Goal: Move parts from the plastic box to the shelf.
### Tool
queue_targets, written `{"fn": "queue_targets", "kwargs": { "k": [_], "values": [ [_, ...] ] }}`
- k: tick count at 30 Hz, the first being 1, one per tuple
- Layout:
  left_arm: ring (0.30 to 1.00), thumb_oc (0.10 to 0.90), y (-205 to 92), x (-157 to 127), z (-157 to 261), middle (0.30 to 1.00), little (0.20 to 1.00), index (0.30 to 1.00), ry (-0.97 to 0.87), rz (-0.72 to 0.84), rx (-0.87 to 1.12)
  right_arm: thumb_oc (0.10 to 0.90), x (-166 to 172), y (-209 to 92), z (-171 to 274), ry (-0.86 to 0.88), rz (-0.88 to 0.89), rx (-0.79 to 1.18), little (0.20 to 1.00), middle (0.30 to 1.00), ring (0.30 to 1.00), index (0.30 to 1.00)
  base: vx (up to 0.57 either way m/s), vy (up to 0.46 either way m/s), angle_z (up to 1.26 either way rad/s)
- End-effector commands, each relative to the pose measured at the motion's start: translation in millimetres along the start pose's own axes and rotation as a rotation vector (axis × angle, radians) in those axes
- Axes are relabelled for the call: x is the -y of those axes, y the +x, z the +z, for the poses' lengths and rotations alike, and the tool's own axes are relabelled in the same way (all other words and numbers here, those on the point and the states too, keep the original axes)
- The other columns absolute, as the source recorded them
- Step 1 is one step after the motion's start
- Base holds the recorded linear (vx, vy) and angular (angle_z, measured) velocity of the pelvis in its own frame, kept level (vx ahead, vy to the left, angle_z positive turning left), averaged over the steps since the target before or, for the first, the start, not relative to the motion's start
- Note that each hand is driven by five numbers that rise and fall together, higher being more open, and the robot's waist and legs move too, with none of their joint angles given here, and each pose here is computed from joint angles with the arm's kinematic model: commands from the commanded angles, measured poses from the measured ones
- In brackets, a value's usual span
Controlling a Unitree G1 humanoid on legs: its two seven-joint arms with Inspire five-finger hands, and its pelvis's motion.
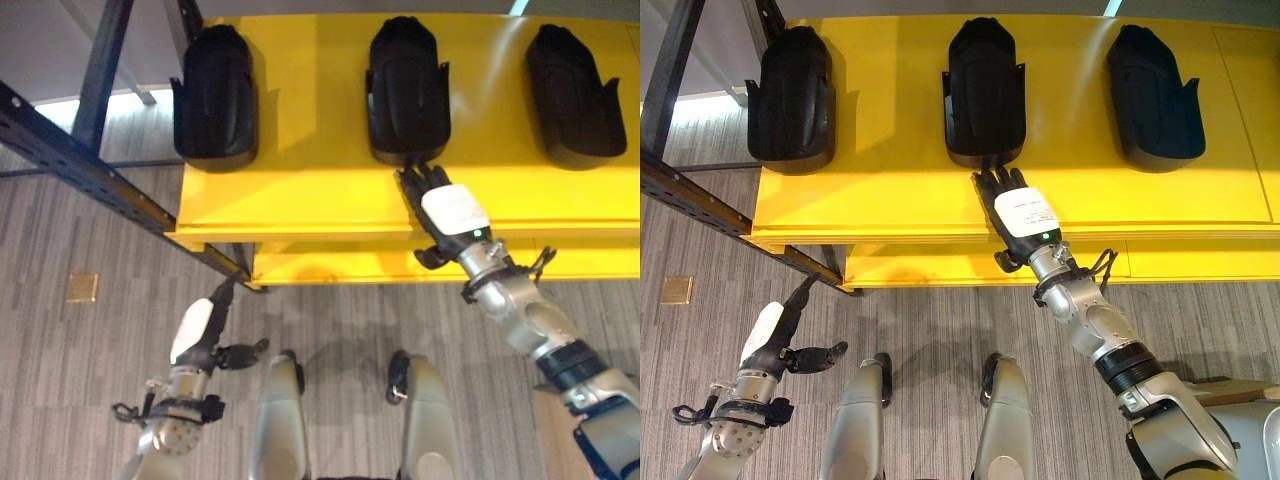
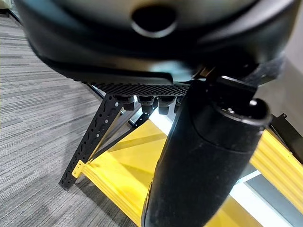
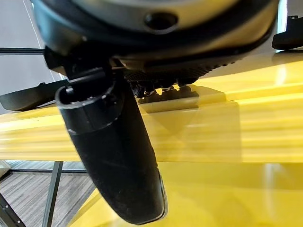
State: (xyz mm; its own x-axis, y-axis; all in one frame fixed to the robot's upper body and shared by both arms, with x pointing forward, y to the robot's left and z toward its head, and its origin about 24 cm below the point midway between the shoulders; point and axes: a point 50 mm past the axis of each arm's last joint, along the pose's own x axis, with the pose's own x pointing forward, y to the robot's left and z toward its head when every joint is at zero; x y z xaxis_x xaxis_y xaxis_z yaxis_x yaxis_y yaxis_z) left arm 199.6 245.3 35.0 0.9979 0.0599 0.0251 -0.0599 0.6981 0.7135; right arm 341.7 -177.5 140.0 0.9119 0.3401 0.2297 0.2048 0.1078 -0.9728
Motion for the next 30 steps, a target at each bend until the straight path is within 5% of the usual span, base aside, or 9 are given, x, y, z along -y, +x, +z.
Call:
{"fn": "queue_targets", "kwargs": {
  "k": [1, 9, 16, 30],
  "values": [
    [1.0, 0.9, 4.4, -28.8, 27.0, 1.0, 1.0, 1.0, -0.001, 0.115, 0.158, 0.9, 4.0, 4.1, 6.8, 0.052, -0.001, 0.029, 1.0, 1.0, 1.0, 1.0, 0.0, 0.0, 0.0],
    [1.0, 0.9, 5.5, -29.6, 26.1, 1.0, 1.0, 1.0, 0.012, 0.131, 0.142, 0.9, -0.4, -40.2, 18.2, 0.311, -0.03, 0.051, 1.0, 1.0, 1.0, 1.0, 0.0, 0.0, 0.0],
    [1.0, 0.9, -1.9, -22.6, 30.6, 1.0, 1.0, 1.0, -0.014, 0.053, 0.166, 0.9, 11.9, -76.5, 30.1, 0.718, -0.093, 0.099, 1.0, 1.0, 1.0, 1.0, 0.02, -0.001, -0.03],
    [1.0, 0.9, -17.3, 21.5, 17.6, 1.0, 1.0, 1.0, -0.766, -0.132, 0.021, 0.9, -25.5, -136.1, 19.3, 1.36, -0.03, -0.097, 1.0, 1.0, 1.0, 1.0, 0.03, -0.004, -0.04]
  ]
}}
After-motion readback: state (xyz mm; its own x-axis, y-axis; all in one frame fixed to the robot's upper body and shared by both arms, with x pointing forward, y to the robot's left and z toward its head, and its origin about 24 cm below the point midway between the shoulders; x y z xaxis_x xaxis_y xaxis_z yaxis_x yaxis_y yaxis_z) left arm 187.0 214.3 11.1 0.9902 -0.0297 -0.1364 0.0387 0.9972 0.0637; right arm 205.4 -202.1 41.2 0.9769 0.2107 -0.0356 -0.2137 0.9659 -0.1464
